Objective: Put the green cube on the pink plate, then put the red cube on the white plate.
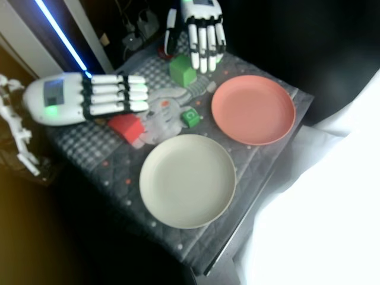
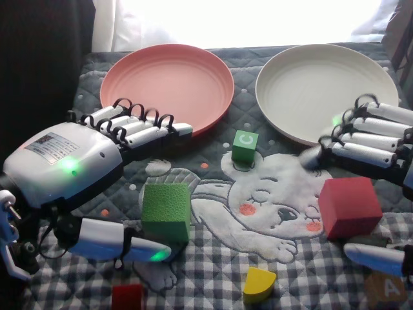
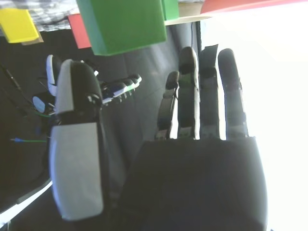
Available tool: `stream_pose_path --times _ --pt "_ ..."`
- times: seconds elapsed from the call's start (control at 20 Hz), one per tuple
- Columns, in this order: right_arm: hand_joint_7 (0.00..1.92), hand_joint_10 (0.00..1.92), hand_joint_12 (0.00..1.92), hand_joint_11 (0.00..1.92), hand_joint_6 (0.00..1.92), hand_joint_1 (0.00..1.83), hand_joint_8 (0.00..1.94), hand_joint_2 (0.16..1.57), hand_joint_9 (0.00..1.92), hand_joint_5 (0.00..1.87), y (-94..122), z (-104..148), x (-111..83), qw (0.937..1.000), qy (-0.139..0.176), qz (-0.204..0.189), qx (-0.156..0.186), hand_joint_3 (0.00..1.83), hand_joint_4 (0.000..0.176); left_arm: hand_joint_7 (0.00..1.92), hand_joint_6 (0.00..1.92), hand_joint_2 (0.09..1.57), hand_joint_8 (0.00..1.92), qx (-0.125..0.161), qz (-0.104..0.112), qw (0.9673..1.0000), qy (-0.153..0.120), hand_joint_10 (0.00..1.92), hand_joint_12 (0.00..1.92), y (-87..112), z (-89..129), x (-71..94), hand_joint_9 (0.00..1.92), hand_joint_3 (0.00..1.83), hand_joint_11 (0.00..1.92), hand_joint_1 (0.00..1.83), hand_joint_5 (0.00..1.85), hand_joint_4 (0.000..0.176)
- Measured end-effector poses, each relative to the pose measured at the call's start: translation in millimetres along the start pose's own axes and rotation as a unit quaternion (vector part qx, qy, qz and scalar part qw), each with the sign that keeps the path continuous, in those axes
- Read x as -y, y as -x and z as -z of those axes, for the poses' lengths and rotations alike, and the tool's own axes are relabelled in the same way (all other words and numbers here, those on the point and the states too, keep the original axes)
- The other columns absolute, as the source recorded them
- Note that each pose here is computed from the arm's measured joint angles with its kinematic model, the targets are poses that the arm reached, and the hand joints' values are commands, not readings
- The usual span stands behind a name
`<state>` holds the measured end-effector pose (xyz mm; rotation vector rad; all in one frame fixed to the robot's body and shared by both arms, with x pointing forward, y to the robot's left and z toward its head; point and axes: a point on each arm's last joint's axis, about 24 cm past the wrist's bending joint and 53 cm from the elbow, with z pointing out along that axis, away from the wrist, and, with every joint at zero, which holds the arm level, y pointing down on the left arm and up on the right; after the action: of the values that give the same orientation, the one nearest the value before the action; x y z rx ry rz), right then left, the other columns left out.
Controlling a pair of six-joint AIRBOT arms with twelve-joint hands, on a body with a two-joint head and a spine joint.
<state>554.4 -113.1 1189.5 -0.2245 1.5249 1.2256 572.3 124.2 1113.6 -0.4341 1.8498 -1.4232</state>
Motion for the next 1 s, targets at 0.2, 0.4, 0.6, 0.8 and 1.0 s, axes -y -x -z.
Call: stream_pose_path --times 0.2,0.4,0.6,0.8,1.0 --pt "0.31 1.28 1.79 0.0 1.06 0.15 1.07 1.11 0.17 0.13 -1 0 -0.1 1.0 0.0 -0.001 0.0 0.09 0.0 0.32 0.01 0.94 0.01 -0.003 0.004 1.0 -0.001 0.08 1.25 -4.2 -2 -0.6 0.36 0.0 0.0 0.63 0.28 0.024" --pt "0.3 1.33 1.81 0.0 1.11 0.17 1.13 1.16 0.18 0.11 -1 0 -0.2 1.0 0.0 -0.001 0.0 0.06 0.0 0.36 0.0 0.96 0.02 -0.016 0.008 0.9998 0.01 0.08 1.14 -14.8 -6 -10.1 0.39 0.0 0.0 0.64 0.29 0.012" --pt "0.33 1.3 1.79 0.0 1.09 0.15 1.1 1.16 0.19 0.14 -1 0 -0.3 1.0 0.001 -0.001 0.0 0.03 0.0 0.36 0.0 0.97 0.0 -0.021 0.008 0.9994 0.026 0.04 1.08 -17.1 -9 -23.8 0.38 0.0 0.0 0.61 0.3 0.0" --pt "0.31 1.33 1.82 0.0 1.09 0.15 1.12 1.17 0.17 0.14 -1 -1 -0.3 1.0 0.001 -0.002 0.0 0.02 0.0 0.4 0.01 0.98 0.01 -0.02 0.008 0.9995 0.024 0.05 1.18 -15.8 -13 -26.1 0.43 0.0 0.0 0.66 0.35 0.0" --pt "0.31 1.34 1.8 0.0 1.12 0.16 1.13 1.15 0.16 0.14 -1 -1 -0.4 1.0 0.001 -0.002 0.0 0.01 0.0 0.54 0.04 1.05 0.02 -0.018 0.009 0.9996 0.022 0.08 1.28 -14.8 -15 -27.3 0.56 0.0 0.14 0.74 0.5 0.0"
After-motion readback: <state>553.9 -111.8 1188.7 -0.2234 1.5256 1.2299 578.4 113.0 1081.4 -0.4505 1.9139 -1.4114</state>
